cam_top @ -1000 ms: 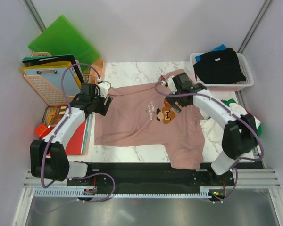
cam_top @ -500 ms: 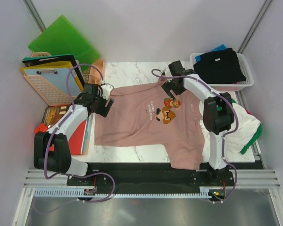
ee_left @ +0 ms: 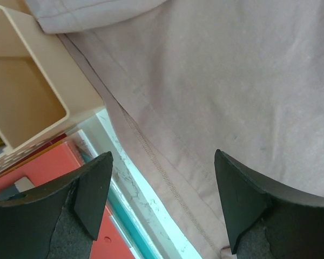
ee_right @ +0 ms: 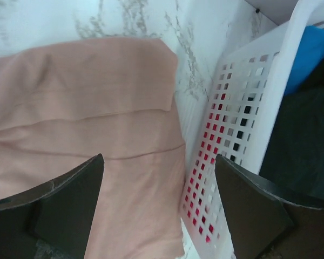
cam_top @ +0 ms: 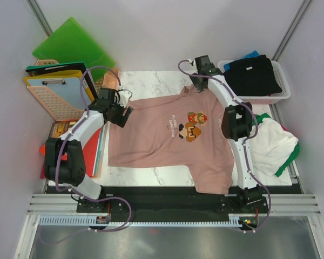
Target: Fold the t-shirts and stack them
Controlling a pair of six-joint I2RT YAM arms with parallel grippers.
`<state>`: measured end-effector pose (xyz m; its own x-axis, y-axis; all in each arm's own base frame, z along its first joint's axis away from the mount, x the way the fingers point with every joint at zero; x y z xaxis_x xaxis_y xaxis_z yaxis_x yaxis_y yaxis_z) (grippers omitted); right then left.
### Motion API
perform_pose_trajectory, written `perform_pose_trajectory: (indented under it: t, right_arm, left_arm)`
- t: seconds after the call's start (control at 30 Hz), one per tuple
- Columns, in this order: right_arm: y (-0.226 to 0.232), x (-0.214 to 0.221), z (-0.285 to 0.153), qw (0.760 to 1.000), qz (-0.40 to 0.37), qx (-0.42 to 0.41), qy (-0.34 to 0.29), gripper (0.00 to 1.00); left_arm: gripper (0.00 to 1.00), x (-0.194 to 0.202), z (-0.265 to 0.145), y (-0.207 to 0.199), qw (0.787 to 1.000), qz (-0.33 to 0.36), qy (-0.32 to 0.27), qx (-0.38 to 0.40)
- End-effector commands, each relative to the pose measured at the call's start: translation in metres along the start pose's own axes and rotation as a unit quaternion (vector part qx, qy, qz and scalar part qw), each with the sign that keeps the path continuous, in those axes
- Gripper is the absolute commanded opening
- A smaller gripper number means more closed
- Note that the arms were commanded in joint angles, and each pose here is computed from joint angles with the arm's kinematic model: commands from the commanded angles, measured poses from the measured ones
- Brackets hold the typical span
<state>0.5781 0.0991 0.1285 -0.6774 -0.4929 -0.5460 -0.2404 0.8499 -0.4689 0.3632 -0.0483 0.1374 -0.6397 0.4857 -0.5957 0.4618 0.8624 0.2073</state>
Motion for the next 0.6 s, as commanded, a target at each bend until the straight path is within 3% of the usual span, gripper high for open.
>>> perform_pose_trajectory:
  t: [0.0,0.17,0.57]
  right_arm:
    - [-0.019,0.005,0.023,0.997,0.028,0.078,0.005,0.91]
    - [-0.032,0.022,0.054,0.992,0.087,0.090,0.006,0.93]
    - [-0.057,0.016,0.073,0.976,0.195,0.083,-0.054,0.79]
  left_arm:
    - [0.83,-0.006,0.008,0.004,1.000,0.004,0.002,-0.002]
    - [0.83,-0.010,0.017,0.003,1.000,-0.003,0.006,0.008]
    - [0.82,0.000,0.033,-0.001,0.999,-0.004,0.030,0.021]
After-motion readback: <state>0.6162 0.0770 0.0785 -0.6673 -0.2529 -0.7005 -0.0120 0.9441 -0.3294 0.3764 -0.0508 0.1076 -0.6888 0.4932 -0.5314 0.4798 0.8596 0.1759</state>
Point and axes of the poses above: each gripper's point midway between its finger pads, its own z axis out along the fingers, its own y axis along the line the jaws close on, x = y × z, the point moved 4 cm from there along -z, back along the fingers
